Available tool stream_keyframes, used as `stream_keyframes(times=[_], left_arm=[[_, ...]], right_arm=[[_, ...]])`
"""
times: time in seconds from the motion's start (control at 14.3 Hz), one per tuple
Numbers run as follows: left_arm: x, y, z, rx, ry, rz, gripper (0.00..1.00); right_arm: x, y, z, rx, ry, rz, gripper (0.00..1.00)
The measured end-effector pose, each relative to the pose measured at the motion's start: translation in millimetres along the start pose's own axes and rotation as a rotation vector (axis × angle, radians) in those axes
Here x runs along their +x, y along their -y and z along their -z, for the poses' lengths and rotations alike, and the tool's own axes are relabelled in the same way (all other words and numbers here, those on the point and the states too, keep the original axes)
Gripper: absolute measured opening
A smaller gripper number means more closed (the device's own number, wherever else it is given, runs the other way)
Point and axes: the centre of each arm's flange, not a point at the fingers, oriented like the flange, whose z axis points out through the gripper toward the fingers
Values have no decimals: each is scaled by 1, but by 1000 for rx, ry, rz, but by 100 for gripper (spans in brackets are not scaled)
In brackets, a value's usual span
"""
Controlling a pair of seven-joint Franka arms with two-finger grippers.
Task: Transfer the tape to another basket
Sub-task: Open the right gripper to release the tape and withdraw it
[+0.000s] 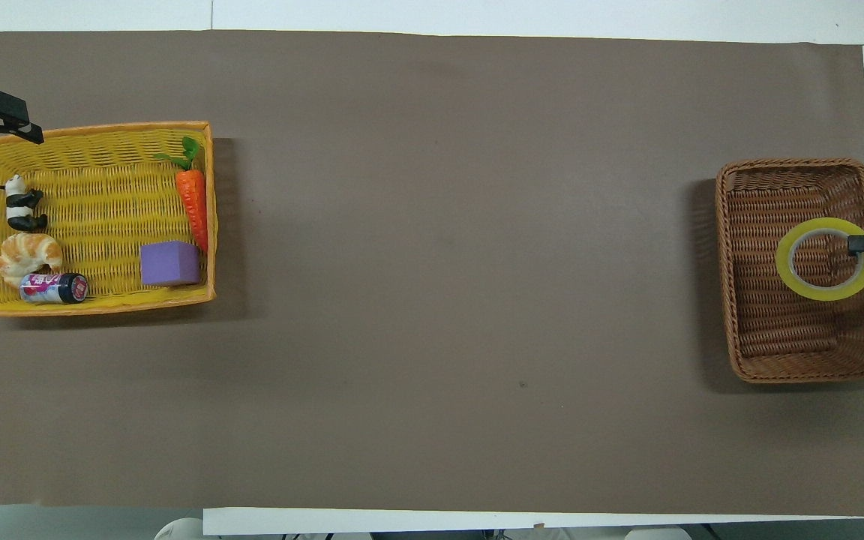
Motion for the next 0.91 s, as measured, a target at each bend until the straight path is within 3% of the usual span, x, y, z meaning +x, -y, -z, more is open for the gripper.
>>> stream_keyframes(times=[0.21, 0.56, 0.91], left_arm=[[-19, 13, 37, 0, -18, -12, 100], [-80, -27, 94, 110, -2, -141, 100], [-94, -56, 92, 165, 6, -207, 100]], right_arm=[[-5, -11, -10, -1, 13, -11, 54], [-3, -27, -56, -39, 21, 0, 54], [-6, -42, -63, -46, 29, 19, 54]])
